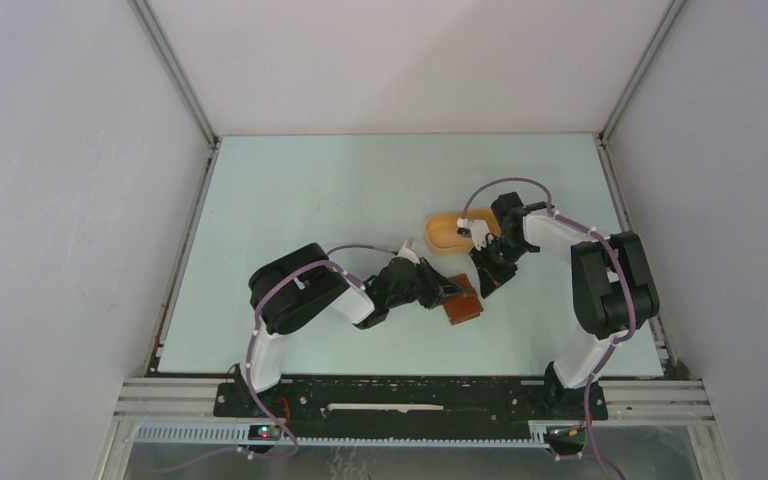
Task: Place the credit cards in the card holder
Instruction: Close the card holder at the center of the board.
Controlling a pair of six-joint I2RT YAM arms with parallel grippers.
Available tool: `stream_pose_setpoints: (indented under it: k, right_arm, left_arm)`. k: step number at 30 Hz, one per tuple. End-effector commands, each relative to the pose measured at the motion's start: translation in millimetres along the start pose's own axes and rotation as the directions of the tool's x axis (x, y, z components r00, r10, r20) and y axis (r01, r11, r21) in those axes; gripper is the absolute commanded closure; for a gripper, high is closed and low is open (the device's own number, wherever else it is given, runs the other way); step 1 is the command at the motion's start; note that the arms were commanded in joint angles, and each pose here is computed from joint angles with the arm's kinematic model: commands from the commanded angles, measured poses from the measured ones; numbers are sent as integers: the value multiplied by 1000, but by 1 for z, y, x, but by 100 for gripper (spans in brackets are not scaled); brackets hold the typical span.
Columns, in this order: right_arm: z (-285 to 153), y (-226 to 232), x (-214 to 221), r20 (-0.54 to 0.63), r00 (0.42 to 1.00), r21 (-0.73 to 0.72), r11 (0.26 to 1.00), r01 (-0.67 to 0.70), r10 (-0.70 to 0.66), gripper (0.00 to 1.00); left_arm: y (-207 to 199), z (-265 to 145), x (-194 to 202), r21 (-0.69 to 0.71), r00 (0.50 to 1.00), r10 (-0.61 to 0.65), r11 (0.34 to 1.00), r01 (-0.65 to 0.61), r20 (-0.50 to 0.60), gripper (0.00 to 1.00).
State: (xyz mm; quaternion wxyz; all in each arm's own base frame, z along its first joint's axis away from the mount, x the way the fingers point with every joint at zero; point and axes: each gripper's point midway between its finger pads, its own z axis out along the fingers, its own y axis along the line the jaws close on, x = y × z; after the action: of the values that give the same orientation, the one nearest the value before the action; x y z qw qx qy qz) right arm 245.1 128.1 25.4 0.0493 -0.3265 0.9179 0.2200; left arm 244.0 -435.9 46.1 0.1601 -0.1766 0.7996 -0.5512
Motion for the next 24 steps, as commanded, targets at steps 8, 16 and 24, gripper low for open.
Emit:
stream_pose_setpoints:
  k: [8, 16, 24]
  right_arm:
    - [3, 1, -4, 2, 1000, 11, 1000, 14, -14, 90]
    - [-11, 18, -17, 84, 995, -37, 997, 62, -59, 89]
    - [-45, 49, -44, 291, 928, -61, 963, 261, -233, 83]
  left_arm:
    - [-7, -11, -3, 21, 1000, 28, 999, -28, 7, 100]
    - [7, -14, -6, -32, 998, 62, 998, -61, 22, 100]
    - [21, -13, -9, -74, 996, 81, 994, -79, 23, 100]
